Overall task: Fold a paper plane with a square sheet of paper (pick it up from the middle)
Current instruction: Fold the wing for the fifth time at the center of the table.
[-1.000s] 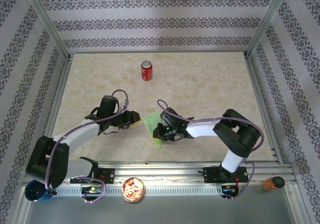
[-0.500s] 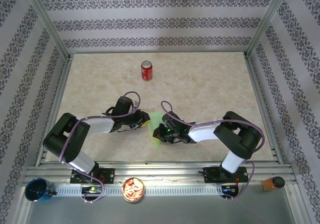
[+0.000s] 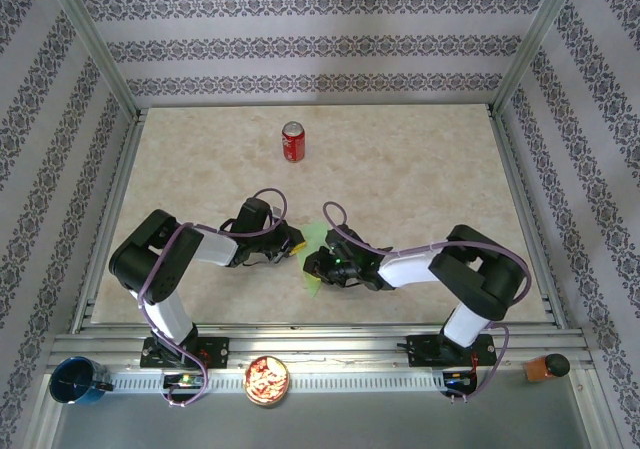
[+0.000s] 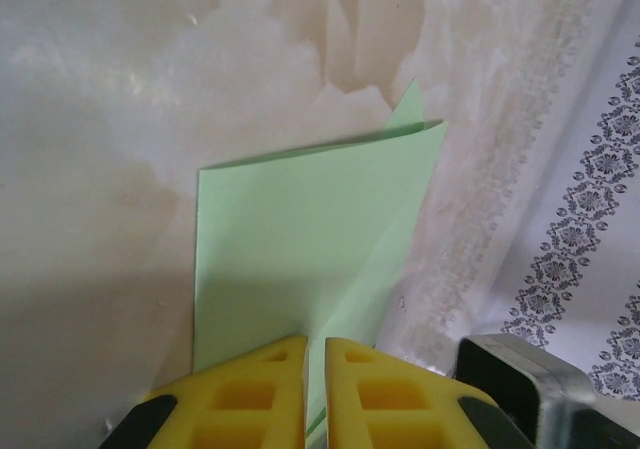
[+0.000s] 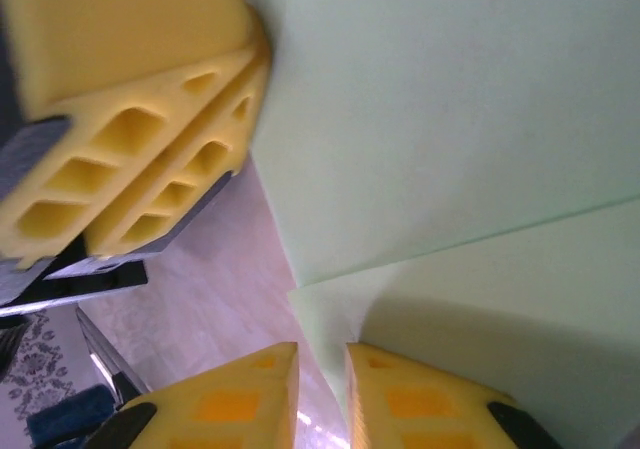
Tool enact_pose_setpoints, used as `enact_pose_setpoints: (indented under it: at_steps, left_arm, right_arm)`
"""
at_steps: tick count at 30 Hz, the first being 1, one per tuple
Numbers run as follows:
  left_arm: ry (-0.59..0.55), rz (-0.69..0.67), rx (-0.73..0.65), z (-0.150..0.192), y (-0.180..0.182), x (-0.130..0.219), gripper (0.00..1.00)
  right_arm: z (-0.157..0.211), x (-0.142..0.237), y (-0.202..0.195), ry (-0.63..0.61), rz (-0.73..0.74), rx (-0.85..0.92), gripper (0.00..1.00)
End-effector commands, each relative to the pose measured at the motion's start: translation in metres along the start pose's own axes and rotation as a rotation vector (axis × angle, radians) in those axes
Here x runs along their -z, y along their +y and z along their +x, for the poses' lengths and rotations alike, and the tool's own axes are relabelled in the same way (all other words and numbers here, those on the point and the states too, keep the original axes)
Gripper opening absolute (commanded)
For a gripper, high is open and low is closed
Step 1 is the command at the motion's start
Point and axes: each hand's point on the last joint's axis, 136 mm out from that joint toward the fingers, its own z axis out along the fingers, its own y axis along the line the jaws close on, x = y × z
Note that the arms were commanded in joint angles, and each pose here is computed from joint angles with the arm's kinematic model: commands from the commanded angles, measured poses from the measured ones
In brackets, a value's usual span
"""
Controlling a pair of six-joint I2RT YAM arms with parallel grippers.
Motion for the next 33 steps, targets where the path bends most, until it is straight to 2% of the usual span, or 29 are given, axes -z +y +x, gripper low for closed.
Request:
enact_pose_setpoints:
  at_steps: [1, 7, 13, 25, 33]
  left_arm:
    - [0.022, -0.048, 0.000, 0.008, 0.021, -0.004, 0.13]
    - [0.059, -0.028, -0.017, 0.013, 0.020, -0.008, 0.12]
    - [0.078, -0.039, -0.039, 0.014, 0.020, -0.009, 0.13]
    - [0.111, -0.031, -0.056, 0.018, 0.017, -0.011, 0.13]
    - [0.107, -0.028, -0.053, 0.018, 0.018, -0.010, 0.13]
  right_arm:
    - [-0.014, 0.019, -0.006, -0.064, 0.011, 0.023, 0.26]
    - [-0.038, 0.043, -0.043, -0.124, 0.018, -0.087, 0.29]
    - [-0.054, 0.057, -0.043, -0.140, 0.003, -0.094, 0.30]
    - [-0.057, 0.045, -0.034, -0.065, -0.007, -0.095, 0.28]
    - [-0.052, 0.045, -0.051, -0.047, 0.091, -0.114, 0.28]
